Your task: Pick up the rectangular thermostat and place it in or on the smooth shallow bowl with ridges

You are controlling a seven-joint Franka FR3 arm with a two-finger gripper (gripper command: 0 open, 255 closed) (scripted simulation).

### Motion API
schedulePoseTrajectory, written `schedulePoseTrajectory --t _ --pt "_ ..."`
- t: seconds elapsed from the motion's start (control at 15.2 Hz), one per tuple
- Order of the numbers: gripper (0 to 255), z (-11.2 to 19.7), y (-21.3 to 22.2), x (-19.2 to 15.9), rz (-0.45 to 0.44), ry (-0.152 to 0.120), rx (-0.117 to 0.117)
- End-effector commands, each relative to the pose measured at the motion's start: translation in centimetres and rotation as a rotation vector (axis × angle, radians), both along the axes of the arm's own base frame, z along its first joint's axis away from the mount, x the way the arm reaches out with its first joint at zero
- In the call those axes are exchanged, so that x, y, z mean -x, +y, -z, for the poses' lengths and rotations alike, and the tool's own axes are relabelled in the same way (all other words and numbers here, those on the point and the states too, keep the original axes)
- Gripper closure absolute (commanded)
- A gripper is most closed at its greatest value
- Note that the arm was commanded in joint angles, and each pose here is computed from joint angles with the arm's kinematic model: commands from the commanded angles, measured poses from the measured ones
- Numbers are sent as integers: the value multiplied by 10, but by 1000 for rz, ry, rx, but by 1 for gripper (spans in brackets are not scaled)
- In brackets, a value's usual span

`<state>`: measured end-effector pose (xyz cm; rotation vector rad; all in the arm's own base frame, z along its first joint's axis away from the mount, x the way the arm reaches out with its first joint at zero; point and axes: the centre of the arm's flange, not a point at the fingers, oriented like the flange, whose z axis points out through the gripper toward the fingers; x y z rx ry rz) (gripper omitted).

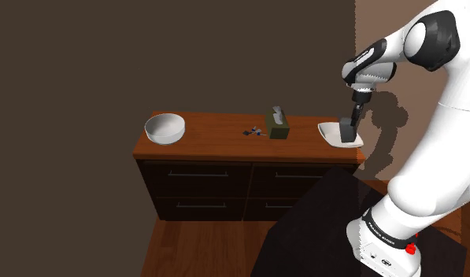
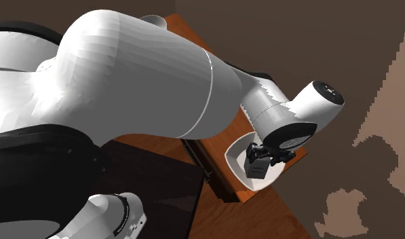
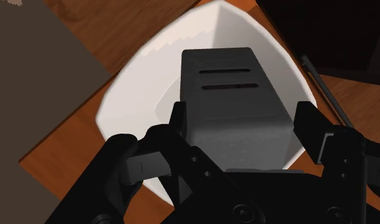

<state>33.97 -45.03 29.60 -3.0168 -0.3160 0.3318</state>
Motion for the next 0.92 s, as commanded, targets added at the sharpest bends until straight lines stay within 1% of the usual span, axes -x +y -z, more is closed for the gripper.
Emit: schedulePoseTrajectory --t 0.0,0.07,0.13,0.46,0.73,0.86 --pt "255 0 0 0 0 0 0" --pt "255 0 0 0 0 0 0" --pt "0 0 0 0 0 0 0" --pt "0 0 0 0 0 0 0" --pt "0 -49 -3 -11 0 0 0" --pt "0 -49 -3 -11 0 0 0"
